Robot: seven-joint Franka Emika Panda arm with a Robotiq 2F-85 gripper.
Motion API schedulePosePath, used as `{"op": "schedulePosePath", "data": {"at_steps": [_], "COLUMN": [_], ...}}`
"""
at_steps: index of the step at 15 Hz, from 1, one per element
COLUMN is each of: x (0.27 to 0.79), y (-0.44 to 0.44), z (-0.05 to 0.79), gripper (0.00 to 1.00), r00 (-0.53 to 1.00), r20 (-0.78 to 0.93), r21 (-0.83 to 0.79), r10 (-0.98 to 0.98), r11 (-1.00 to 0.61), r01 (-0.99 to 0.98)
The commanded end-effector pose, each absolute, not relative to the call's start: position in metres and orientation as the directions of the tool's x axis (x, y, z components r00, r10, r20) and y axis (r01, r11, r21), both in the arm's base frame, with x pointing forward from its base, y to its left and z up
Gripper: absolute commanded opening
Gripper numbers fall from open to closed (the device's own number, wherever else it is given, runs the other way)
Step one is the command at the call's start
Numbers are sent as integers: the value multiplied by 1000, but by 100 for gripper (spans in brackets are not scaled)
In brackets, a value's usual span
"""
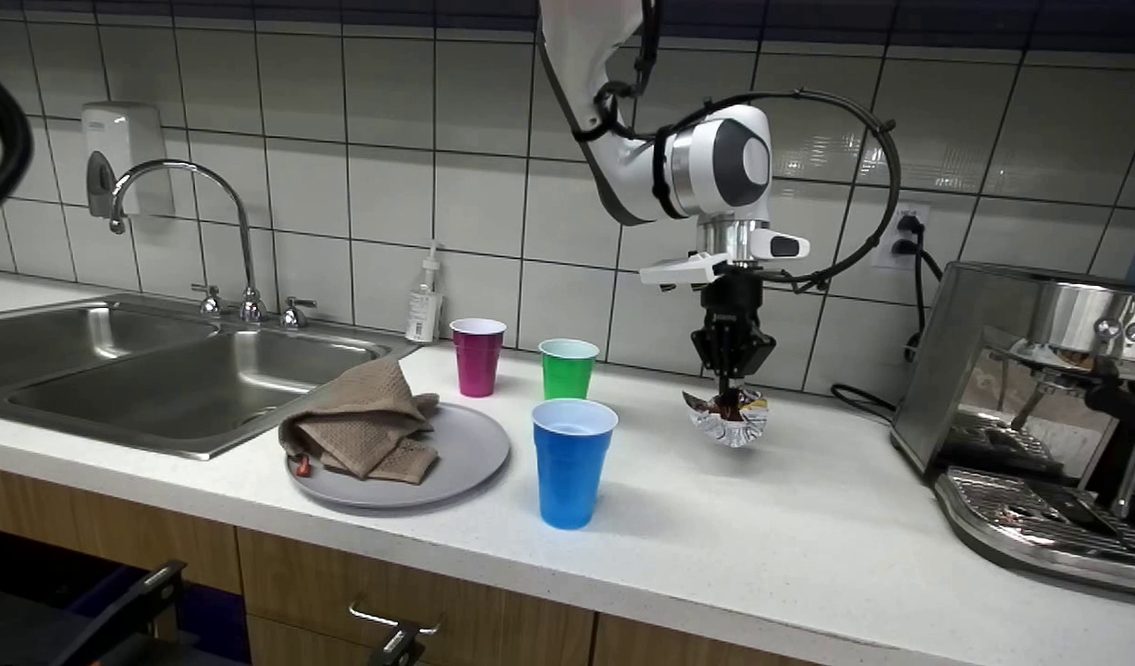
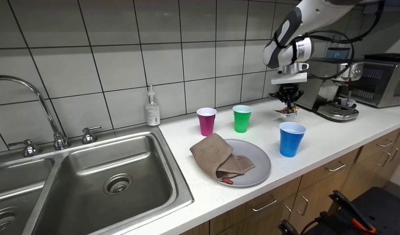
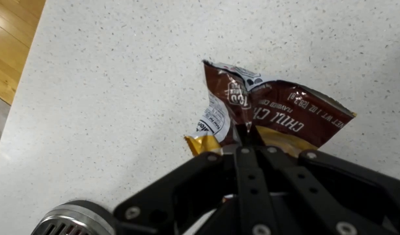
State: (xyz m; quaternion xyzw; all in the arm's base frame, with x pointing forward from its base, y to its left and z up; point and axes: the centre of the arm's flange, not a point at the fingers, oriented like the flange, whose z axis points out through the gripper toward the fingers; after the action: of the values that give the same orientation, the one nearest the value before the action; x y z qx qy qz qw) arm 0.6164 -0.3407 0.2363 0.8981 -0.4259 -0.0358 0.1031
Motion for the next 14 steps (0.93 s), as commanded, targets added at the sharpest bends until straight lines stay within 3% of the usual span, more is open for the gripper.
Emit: {"op": "schedulePosePath", "data": {"at_steps": [1,13,14], "x": [643,650,649], "y": [-355,-362,-363], "z": [225,190,190], "gripper": [0,0,26], "r00": [638,622,620], "r20": [-2,-17,-20], "r21": [221,243,244], "r10": [-770,-782,-784], "r11": [-622,-607,-606], "r01": [-751,-757,-758]}}
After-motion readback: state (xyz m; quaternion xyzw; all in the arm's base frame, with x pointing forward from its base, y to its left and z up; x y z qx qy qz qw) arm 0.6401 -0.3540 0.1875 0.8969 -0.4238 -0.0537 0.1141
